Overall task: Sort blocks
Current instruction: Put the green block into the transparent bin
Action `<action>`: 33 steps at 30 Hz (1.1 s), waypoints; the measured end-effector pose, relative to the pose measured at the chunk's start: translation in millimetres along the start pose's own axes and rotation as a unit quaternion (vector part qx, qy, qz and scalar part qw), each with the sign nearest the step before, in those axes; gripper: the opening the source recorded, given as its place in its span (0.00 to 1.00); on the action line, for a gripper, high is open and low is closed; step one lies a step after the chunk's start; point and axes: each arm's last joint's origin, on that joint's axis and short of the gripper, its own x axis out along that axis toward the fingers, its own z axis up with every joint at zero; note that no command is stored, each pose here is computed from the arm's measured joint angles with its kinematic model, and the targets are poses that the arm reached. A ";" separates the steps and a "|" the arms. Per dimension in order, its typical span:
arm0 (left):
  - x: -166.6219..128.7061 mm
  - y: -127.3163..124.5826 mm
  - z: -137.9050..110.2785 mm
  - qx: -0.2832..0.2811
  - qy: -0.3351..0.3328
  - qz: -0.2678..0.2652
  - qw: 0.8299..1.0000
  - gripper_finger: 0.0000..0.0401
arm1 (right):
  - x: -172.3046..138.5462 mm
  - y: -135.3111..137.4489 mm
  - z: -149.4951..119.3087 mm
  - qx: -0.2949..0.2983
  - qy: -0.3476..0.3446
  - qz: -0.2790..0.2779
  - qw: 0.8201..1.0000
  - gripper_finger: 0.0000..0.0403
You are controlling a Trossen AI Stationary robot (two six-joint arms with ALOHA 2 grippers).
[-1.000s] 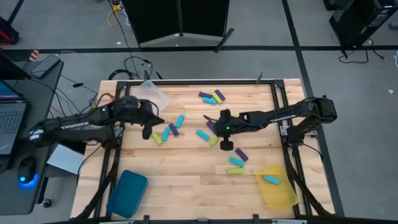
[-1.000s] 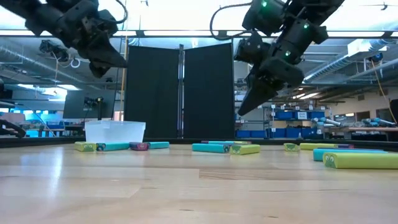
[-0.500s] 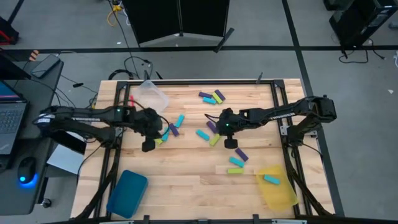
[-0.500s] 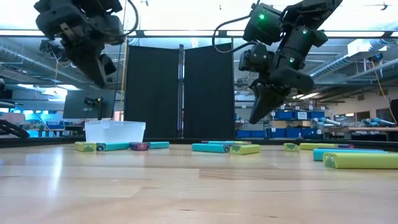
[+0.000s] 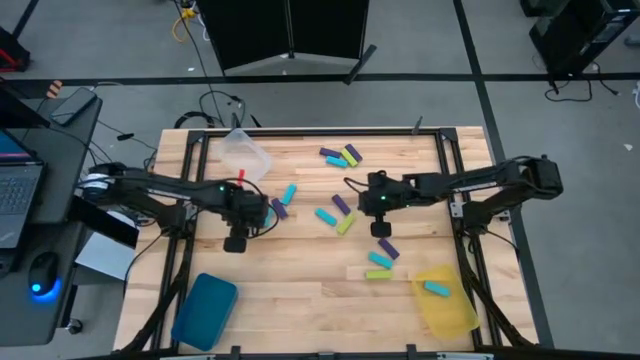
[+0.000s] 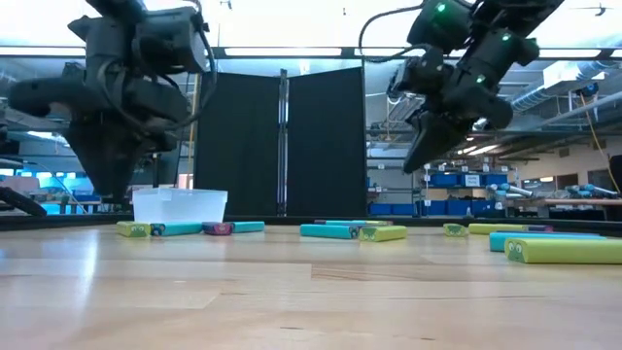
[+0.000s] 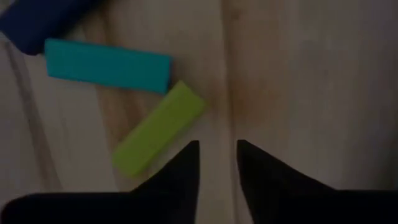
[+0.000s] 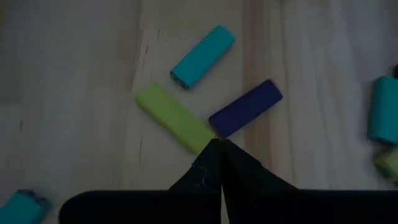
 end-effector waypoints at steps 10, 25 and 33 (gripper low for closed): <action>7.9 5.1 14.8 0.085 0.033 0.051 0.995 0.53 | -23.5 0.7 -10.4 0.007 -0.036 -0.006 0.999 0.02; 46.0 9.8 20.5 0.141 0.116 0.041 0.982 0.53 | -21.9 9.1 -19.0 0.018 -0.046 0.011 0.999 0.02; 55.9 10.2 22.1 0.142 0.134 0.035 0.980 0.53 | -22.0 11.1 -18.7 0.017 -0.046 0.013 0.999 0.03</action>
